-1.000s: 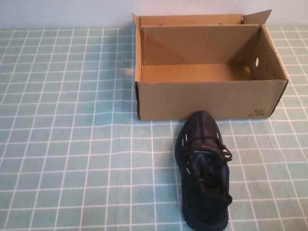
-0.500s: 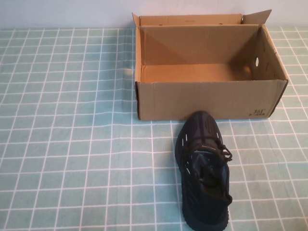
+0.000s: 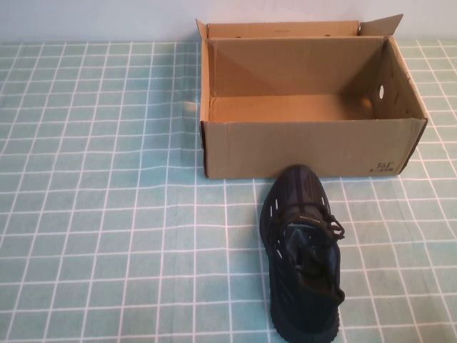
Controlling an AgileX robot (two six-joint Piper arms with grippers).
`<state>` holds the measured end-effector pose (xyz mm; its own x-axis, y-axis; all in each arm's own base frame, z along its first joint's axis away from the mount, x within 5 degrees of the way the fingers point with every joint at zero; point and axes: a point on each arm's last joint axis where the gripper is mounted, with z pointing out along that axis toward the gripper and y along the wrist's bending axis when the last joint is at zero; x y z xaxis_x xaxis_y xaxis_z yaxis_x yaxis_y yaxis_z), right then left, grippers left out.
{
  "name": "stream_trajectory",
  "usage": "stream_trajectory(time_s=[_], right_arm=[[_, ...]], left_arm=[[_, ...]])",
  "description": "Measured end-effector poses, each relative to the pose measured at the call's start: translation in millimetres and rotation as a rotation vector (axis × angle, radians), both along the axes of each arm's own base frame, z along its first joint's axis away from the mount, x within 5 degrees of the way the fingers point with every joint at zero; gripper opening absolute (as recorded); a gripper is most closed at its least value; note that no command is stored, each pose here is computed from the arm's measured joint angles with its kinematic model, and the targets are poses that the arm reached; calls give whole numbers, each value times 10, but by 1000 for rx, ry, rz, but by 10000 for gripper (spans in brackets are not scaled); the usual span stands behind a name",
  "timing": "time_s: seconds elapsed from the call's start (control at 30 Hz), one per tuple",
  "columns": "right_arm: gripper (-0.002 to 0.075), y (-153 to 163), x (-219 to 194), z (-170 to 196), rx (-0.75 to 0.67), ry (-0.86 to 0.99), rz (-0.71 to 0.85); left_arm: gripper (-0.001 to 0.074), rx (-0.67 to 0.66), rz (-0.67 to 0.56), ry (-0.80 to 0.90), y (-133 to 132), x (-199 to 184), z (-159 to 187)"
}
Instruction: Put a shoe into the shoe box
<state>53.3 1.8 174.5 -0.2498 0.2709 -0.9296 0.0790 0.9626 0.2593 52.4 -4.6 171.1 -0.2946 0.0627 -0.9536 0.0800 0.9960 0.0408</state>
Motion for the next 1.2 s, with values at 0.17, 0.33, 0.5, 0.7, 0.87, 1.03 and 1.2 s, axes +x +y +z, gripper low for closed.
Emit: stream_trajectory(time_s=[0.17, 0.33, 0.5, 0.7, 0.87, 1.03, 1.2], right_arm=[[-10, 37, 24, 124, 336, -133, -26], [-10, -7, 32, 230, 452, -257, -70], [-10, 7, 32, 222, 517, -243, -67], [-10, 174, -13, 457, 453, -17, 84], [-10, 241, 96, 774, 298, 296, 185], [-10, 231, 377, 1056, 99, 554, 312], [-8, 237, 810, 1215, 8, 689, 435]], left_arm=[[-4, 0, 0, 0, 0, 0, 0], [-4, 0, 0, 0, 0, 0, 0], [-4, 0, 0, 0, 0, 0, 0], [-4, 0, 0, 0, 0, 0, 0], [-4, 0, 0, 0, 0, 0, 0], [-4, 0, 0, 0, 0, 0, 0], [-4, 0, 0, 0, 0, 0, 0]])
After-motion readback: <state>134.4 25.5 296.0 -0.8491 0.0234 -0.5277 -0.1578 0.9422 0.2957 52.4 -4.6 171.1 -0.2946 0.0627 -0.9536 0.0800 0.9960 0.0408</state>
